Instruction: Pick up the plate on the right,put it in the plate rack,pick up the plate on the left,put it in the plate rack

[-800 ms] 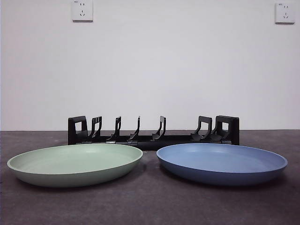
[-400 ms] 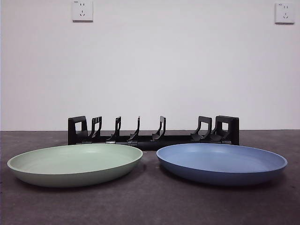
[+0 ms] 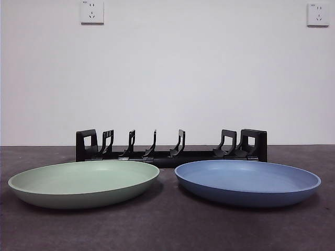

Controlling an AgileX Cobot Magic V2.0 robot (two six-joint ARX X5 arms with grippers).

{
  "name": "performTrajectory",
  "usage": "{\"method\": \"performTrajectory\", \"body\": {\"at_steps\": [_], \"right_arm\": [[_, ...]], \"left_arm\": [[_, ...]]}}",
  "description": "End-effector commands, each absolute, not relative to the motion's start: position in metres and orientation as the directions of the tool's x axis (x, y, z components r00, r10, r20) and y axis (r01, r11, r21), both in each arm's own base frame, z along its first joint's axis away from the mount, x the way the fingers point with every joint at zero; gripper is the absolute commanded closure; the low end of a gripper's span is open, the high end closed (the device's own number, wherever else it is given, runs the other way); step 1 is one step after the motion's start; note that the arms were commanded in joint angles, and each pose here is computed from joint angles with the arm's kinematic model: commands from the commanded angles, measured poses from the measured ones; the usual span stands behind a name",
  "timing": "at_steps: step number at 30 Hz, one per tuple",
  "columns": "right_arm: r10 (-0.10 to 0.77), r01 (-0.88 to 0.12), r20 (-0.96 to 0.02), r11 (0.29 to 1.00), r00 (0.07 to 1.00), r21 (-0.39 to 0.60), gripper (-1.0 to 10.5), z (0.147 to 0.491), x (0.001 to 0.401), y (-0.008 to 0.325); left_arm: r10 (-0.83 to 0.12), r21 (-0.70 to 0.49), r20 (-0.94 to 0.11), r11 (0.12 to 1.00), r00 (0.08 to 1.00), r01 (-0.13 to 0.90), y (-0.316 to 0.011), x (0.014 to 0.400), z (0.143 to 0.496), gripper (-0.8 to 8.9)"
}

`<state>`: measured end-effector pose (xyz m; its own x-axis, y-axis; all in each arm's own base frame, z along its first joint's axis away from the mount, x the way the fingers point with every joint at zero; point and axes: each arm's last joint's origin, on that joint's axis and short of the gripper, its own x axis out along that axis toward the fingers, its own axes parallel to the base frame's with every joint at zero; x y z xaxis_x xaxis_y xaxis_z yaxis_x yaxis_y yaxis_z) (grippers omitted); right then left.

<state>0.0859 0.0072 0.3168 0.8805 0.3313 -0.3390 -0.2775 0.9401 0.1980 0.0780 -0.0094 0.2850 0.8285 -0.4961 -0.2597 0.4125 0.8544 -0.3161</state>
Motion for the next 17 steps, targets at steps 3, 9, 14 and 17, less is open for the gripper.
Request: {"method": "performTrajectory", "body": {"at_steps": [3,9,14,17], "right_arm": [[0.338,-0.325,-0.456,0.939,0.823,0.110,9.6,0.347,0.087,0.007],[0.362,-0.323,-0.563,0.931,0.743,0.172,9.6,0.366,0.092,0.008],[0.370,-0.326,-0.593,0.927,0.715,0.186,9.6,0.368,0.097,0.008],[0.382,-0.343,-0.594,0.921,0.707,0.184,9.6,0.368,0.096,0.010]], "left_arm": [[-0.533,-0.259,-0.315,0.845,0.785,0.469,-0.011,0.075,0.311,8.20],[-0.564,-0.243,-0.384,0.825,0.731,0.509,-0.014,0.073,0.336,8.20],[-0.592,-0.266,-0.431,0.805,0.681,0.531,-0.017,0.077,0.344,8.20],[-0.601,-0.279,-0.446,0.797,0.663,0.535,-0.018,0.083,0.345,8.17]]}}
